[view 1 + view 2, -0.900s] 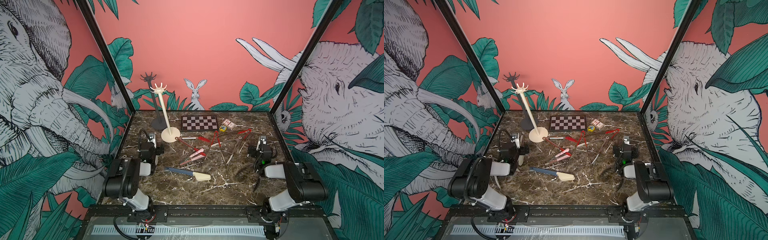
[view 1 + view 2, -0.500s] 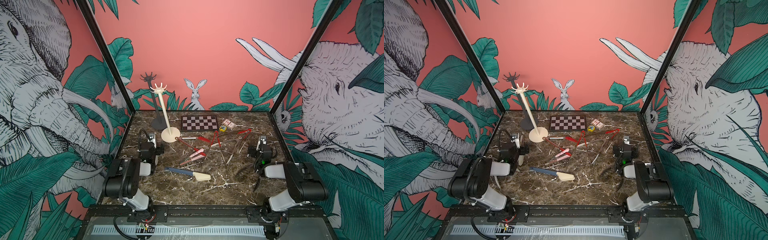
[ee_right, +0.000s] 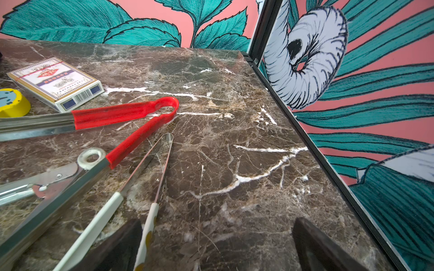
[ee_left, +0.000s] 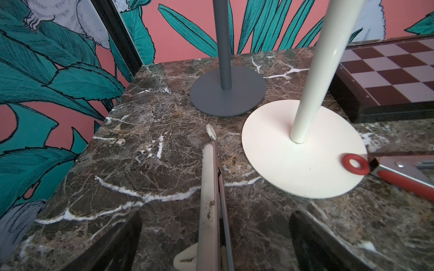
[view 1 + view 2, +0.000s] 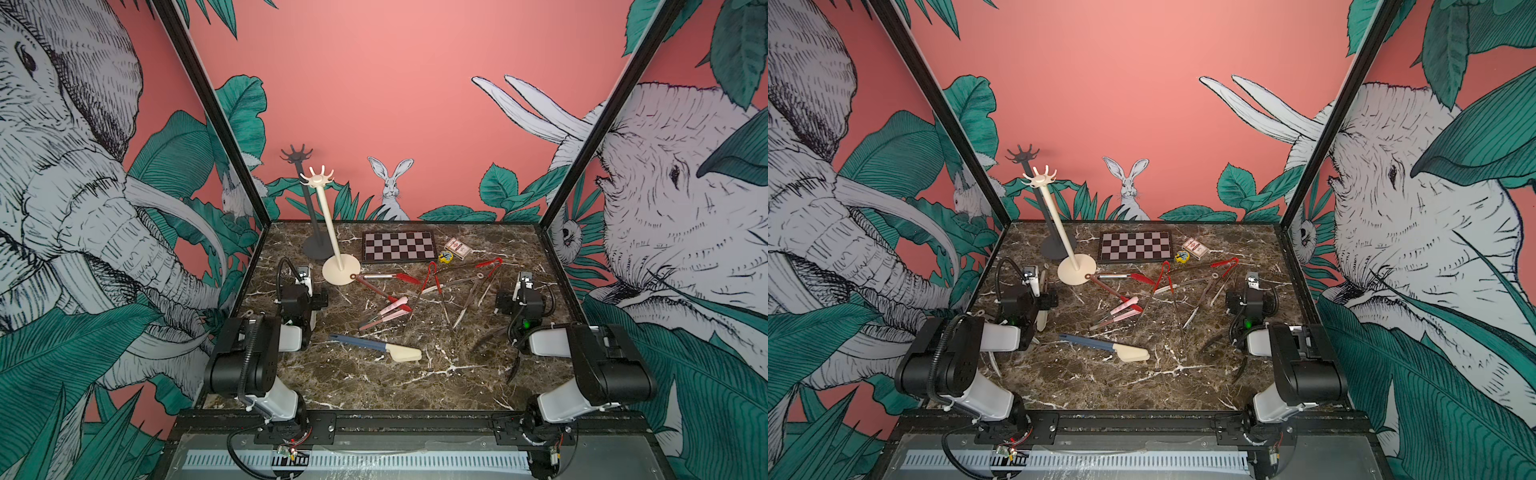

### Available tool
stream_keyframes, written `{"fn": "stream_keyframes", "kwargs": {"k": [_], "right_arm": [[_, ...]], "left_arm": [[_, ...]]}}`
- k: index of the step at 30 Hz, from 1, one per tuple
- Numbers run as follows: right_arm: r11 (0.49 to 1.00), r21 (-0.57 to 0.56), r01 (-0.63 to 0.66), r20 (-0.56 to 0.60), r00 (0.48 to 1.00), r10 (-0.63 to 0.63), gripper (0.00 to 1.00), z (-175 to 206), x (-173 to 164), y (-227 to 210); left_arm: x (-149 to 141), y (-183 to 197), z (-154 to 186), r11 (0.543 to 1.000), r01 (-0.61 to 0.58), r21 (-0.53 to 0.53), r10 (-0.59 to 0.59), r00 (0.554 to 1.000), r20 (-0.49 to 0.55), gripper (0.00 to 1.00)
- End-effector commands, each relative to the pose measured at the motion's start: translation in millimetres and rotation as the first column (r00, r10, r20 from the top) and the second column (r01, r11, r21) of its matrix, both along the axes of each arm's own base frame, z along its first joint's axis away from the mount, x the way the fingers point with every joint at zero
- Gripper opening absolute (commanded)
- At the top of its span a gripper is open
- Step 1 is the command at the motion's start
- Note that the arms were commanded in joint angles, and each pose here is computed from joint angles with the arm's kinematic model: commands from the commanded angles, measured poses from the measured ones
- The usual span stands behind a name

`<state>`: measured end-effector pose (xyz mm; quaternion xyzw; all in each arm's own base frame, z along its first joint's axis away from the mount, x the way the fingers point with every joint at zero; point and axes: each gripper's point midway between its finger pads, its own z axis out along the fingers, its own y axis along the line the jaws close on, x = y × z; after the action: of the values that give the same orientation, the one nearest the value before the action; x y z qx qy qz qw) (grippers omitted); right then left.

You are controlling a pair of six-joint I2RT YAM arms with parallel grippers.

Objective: Hang food tongs on kitchen utensil racks
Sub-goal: Move the rack to the center of the board.

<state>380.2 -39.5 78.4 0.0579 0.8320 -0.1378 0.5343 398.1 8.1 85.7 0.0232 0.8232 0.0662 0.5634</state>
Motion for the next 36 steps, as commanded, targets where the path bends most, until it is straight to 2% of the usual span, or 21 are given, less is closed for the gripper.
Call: {"fn": "stream_keyframes", "kwargs": {"k": [1, 3, 5, 6, 10, 14, 19, 24, 28, 36], "right_arm": [[1.0, 0.007, -0.005, 0.066, 0.998, 0.005, 0.99, 16, 6, 2], [1.0, 0.001, -0.021, 0.073, 0.997, 0.021, 0.99, 29, 10, 5], [0.998, 0.004, -0.058, -0.007, 0.998, 0.058, 0.99, 46, 6, 13], [0.998, 0.028, -0.061, 0.003, 0.998, 0.061, 0.99, 58, 2, 15], [0.986, 0.094, -0.138, 0.067, 0.989, 0.132, 0.99, 90, -21, 29], [0.961, 0.16, -0.227, 0.094, 0.972, 0.214, 0.99, 106, -40, 47], [0.914, 0.235, -0.33, 0.136, 0.943, 0.305, 0.99, 128, -54, 68], [0.876, 0.272, -0.399, 0.163, 0.916, 0.366, 0.99, 145, -54, 82], [0.86, 0.289, -0.421, 0.177, 0.906, 0.384, 0.99, 155, -48, 88], [0.846, 0.296, -0.444, 0.197, 0.895, 0.4, 0.99, 170, -37, 92]], "left_arm": [[0, -1, 11, 1.0, -0.002, -0.005, 0.003, 0.999, 0.036, 1.0], [1, -2, 19, 1.0, 0.011, 0.003, -0.011, 0.998, 0.06, 0.99], [0, -8, 27, 0.999, 0.046, 0.004, -0.046, 0.999, 0.015, 0.99], [-1, -11, 37, 0.998, 0.067, 0.001, -0.067, 0.998, 0.008, 1.0], [-19, -8, 84, 0.999, 0.039, -0.036, -0.034, 0.991, 0.126, 0.99], [-32, -22, 126, 0.988, 0.117, -0.098, -0.094, 0.971, 0.219, 1.0], [-39, -36, 163, 0.973, 0.204, -0.112, -0.162, 0.939, 0.303, 1.0], [-26, -55, 191, 0.945, 0.313, -0.093, -0.264, 0.9, 0.346, 1.0], [-7, -62, 202, 0.934, 0.352, -0.058, -0.31, 0.882, 0.356, 0.99], [36, -80, 223, 0.893, 0.446, -0.056, -0.388, 0.829, 0.403, 0.91]]}}
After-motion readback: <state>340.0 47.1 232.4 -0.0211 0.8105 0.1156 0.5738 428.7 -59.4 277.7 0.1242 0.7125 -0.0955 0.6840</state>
